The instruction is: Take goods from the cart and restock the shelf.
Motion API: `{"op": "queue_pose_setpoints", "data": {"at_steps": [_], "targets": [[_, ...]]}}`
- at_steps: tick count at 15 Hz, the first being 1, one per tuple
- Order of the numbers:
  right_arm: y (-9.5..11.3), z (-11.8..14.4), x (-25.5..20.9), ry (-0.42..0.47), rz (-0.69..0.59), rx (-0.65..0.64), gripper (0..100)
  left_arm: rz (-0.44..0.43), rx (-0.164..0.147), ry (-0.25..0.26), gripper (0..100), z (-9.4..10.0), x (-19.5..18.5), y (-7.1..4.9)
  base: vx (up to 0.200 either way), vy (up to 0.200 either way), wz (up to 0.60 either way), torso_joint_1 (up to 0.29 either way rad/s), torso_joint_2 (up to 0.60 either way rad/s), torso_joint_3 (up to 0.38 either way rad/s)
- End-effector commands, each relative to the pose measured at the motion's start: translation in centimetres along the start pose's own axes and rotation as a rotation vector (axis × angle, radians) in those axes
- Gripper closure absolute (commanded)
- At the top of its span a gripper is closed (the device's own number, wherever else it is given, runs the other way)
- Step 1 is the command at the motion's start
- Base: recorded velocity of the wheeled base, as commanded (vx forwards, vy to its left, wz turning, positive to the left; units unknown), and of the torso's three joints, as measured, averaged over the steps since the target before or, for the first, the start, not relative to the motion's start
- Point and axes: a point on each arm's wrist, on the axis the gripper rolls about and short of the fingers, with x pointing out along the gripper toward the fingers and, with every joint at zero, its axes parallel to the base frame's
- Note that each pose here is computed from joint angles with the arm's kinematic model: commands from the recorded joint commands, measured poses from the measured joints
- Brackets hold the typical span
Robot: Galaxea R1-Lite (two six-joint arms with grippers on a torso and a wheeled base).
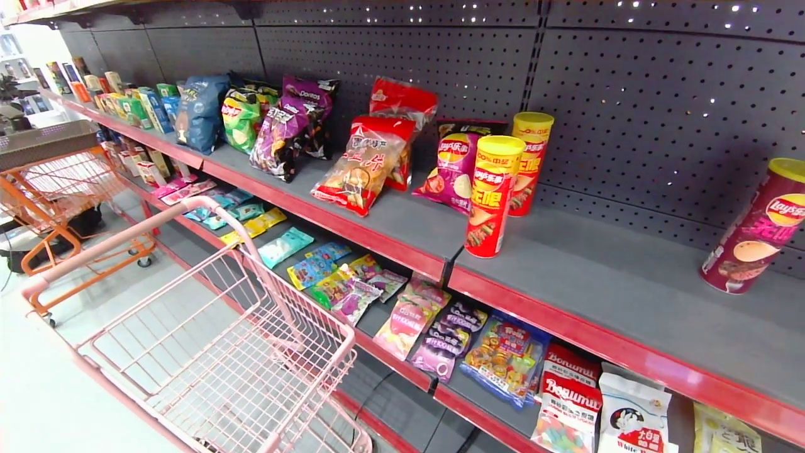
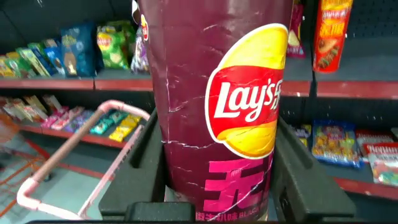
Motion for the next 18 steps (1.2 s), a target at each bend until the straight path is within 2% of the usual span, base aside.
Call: {"op": "queue_pose_setpoints", "data": {"at_steps": [1, 4, 12, 14, 15, 16, 18], "targets": [[0.0, 0.0, 0.0, -0.001, 0.0, 0.001, 0, 0.003, 0.002, -0.009, 100, -0.1, -0.6, -0.1, 0.0, 0.0, -0.6, 0.017, -0.05, -0.022], [0.0, 0.0, 0.0, -0.001, 0.0, 0.001, 0, 0.025, 0.0, 0.008, 100, -0.6, -1.5, -0.3, 0.0, 0.0, -0.6, 0.012, -0.01, -0.009], [0.0, 0.0, 0.0, -0.001, 0.0, 0.001, 0, 0.036, 0.009, -0.018, 100, 0.4, -2.0, -0.2, 0.0, 0.0, -0.6, 0.005, 0.0, 0.0], [0.0, 0.0, 0.0, -0.001, 0.0, 0.001, 0, 0.041, 0.048, -0.024, 100, 0.7, -2.0, -0.1, 0.0, 0.0, -0.6, 0.1, -0.22, -0.132], [0.0, 0.0, 0.0, -0.001, 0.0, 0.002, 0, 0.046, 0.09, -0.027, 100, 0.8, -2.1, -0.1, 0.0, 0.0, 0.0, 0.032, -0.07, -0.036], [0.0, 0.0, 0.0, -0.001, 0.0, 0.002, 0, 0.046, 0.113, -0.028, 100, 0.8, -2.1, -0.1, 0.0, 0.0, 0.0, 0.0, 0.0, 0.0], [0.0, 0.0, 0.0, -0.001, 0.0, 0.001, 0, 0.052, 0.124, -0.037, 100, 1.1, -2.2, -0.1, 0.0, 0.0, 0.0, 0.0, 0.0, 0.0]]}}
